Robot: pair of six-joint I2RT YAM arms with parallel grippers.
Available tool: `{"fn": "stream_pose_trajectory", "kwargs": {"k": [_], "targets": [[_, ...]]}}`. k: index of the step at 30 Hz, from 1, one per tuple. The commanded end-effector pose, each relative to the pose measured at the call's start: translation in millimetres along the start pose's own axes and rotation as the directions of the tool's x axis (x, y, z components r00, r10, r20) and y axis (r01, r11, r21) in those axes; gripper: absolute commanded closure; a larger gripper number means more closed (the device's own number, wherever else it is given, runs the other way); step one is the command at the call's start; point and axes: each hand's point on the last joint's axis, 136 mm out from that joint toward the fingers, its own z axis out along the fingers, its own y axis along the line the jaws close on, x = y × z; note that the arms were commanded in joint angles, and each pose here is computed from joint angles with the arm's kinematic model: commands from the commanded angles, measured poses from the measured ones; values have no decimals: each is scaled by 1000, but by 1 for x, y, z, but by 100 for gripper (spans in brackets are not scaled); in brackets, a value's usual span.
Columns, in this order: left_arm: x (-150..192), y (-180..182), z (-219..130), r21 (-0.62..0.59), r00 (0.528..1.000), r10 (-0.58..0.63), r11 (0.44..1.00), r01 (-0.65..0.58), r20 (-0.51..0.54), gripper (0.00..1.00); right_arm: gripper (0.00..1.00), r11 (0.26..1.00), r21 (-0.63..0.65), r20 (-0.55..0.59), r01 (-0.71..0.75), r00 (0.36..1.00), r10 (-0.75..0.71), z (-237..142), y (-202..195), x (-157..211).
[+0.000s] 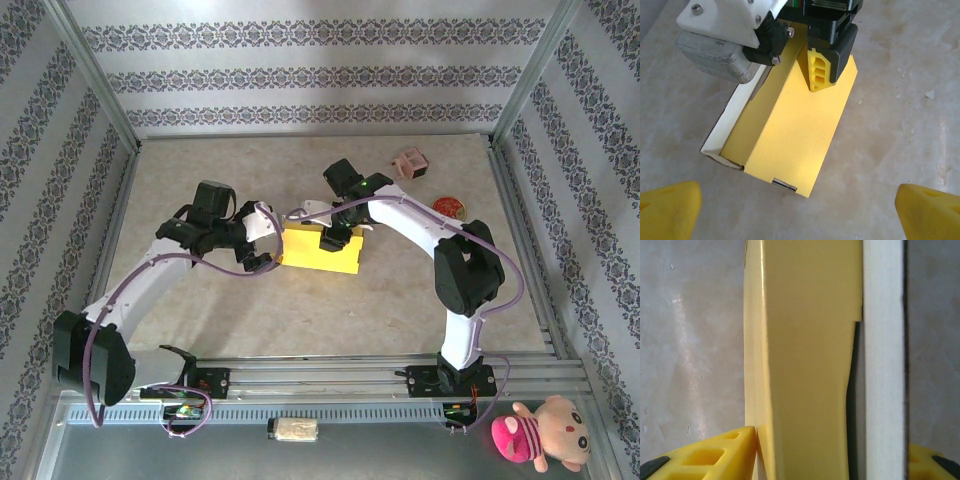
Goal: Fold the paper box
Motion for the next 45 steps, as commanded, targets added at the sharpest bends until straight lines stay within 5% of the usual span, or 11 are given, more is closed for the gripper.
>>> {"fn": "stream_pose_trajectory", "kwargs": {"k": [1,16,29,45], "targets": [[-15,5,7,42,985,132,990,-138,113,0,50,998,-54,-19,34,999,-35,11,20,8],[-24,36,39,73,984,52,995,-65,173,0,50,991,-16,-14,135,991,-135,3,29,-2],[11,11,67,233,992,-49,972,21,114,4,50,982,-4,37,188,982,-188,-3,34,-8],[19,9,73,253,993,-86,966,62,84,57,49,986,13,36,167,985,-167,-1,31,-7]]}}
